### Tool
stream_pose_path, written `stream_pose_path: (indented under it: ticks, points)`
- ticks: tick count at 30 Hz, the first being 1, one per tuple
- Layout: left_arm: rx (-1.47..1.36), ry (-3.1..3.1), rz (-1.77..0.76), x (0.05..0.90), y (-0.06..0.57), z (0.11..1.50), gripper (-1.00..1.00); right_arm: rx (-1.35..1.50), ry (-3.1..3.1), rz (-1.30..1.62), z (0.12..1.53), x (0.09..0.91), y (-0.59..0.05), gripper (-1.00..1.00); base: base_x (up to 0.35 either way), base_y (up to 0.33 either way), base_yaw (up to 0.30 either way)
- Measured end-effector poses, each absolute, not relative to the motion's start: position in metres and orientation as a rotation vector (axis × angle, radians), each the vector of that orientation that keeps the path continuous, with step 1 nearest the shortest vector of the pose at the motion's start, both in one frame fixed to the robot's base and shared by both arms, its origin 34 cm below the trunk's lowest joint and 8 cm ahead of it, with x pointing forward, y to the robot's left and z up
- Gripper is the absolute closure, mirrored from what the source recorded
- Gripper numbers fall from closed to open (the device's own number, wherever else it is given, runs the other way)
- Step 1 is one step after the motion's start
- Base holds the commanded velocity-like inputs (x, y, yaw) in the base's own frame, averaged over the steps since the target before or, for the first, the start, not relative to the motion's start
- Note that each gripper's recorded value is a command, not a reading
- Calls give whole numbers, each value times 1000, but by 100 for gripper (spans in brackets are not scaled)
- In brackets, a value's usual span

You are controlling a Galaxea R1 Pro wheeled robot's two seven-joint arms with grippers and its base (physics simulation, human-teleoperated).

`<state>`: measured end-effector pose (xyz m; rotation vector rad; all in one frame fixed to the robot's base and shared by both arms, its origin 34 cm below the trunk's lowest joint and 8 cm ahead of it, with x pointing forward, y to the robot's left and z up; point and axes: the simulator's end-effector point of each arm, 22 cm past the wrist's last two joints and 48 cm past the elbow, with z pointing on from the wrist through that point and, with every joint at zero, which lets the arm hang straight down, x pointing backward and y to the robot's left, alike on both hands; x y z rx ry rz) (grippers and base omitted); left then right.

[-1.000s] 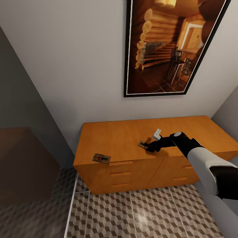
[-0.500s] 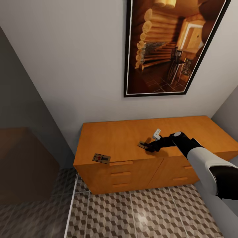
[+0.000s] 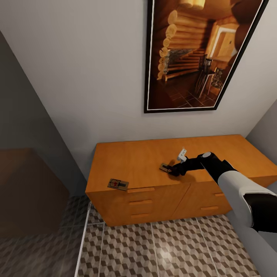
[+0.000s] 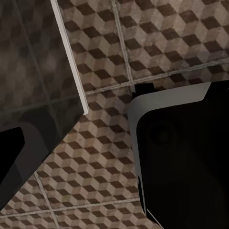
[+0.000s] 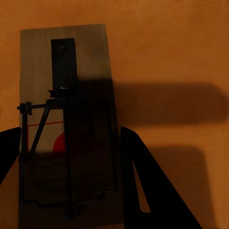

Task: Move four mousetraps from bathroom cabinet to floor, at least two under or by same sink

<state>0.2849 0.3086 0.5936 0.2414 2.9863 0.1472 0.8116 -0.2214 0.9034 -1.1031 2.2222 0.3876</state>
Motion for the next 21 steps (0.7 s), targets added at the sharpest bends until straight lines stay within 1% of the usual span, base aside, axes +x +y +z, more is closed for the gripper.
stream_pose_path:
  ticks: [7,21]
  points:
    - [241,2986,147,285,309,594,-100,-1114,2186,378,927,824,-217,100,0,0,0]
    - [241,2986,147,285,308,594,-100,-1048,2186,362,1005,849,-210,100,0,0,0]
